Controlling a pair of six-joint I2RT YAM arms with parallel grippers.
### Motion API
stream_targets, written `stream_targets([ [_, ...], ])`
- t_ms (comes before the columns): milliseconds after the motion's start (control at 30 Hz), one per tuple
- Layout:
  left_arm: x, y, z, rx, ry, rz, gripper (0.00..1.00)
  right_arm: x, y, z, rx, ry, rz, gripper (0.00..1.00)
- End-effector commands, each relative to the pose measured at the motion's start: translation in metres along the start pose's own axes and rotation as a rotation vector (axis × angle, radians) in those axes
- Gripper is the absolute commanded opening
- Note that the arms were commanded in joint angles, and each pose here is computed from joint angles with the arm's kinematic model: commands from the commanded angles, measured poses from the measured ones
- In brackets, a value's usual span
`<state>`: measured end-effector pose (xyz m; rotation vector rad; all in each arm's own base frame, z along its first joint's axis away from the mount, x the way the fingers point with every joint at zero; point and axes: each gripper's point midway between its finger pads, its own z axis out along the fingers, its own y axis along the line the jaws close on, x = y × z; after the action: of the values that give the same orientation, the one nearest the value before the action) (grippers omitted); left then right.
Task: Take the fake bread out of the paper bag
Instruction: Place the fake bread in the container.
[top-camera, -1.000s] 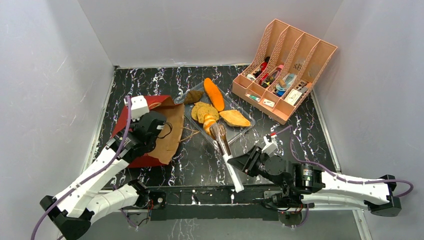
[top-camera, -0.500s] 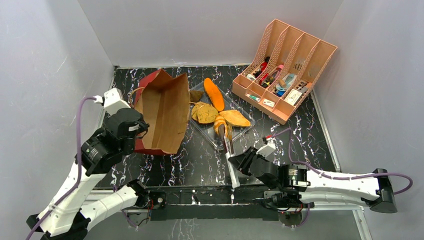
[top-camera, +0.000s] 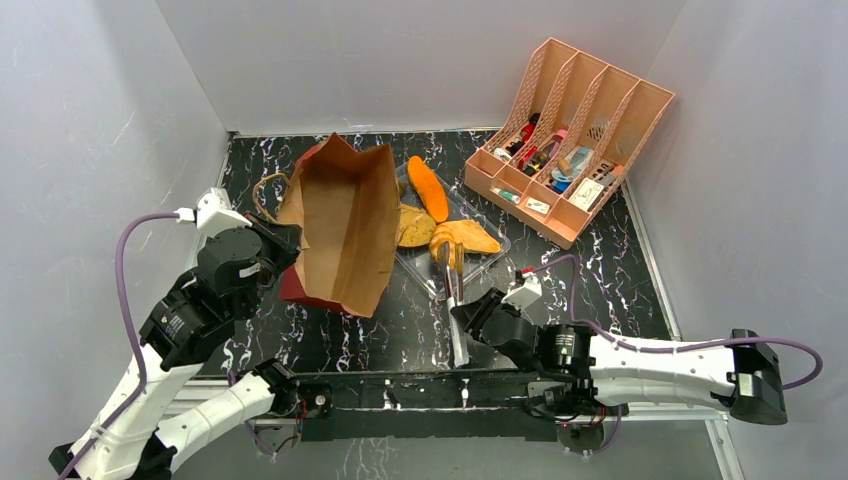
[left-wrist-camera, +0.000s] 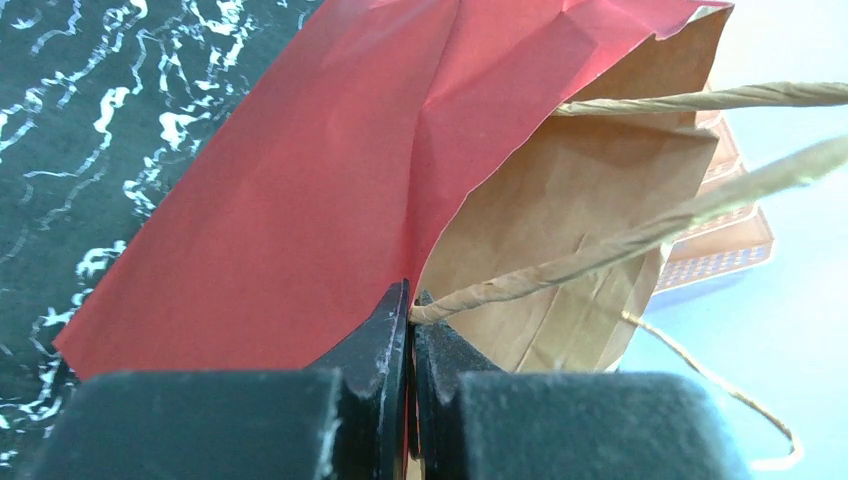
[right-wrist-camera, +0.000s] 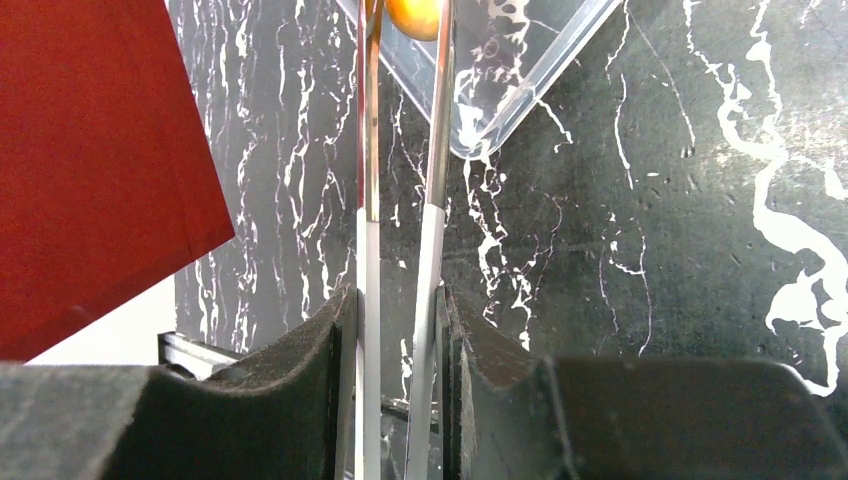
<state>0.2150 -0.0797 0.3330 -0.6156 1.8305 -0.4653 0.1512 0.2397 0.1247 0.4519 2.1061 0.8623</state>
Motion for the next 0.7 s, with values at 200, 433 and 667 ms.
stream_targets([
  [200, 0.001, -0.021, 0.001, 0.102, -0.011, -0.258, 0.00, -0.015, 0.010, 0.016, -0.053, -0.043, 0.083, 0.00],
  [433, 0.017, -0.010, 0.006, 0.085, 0.002, -0.348, 0.00, -0.008, 0.003, 0.024, -0.043, -0.014, 0.097, 0.00],
  [667, 0.023, 0.001, 0.008, 0.073, -0.010, -0.405, 0.00, 0.001, 0.002, 0.026, -0.038, 0.021, 0.105, 0.09],
])
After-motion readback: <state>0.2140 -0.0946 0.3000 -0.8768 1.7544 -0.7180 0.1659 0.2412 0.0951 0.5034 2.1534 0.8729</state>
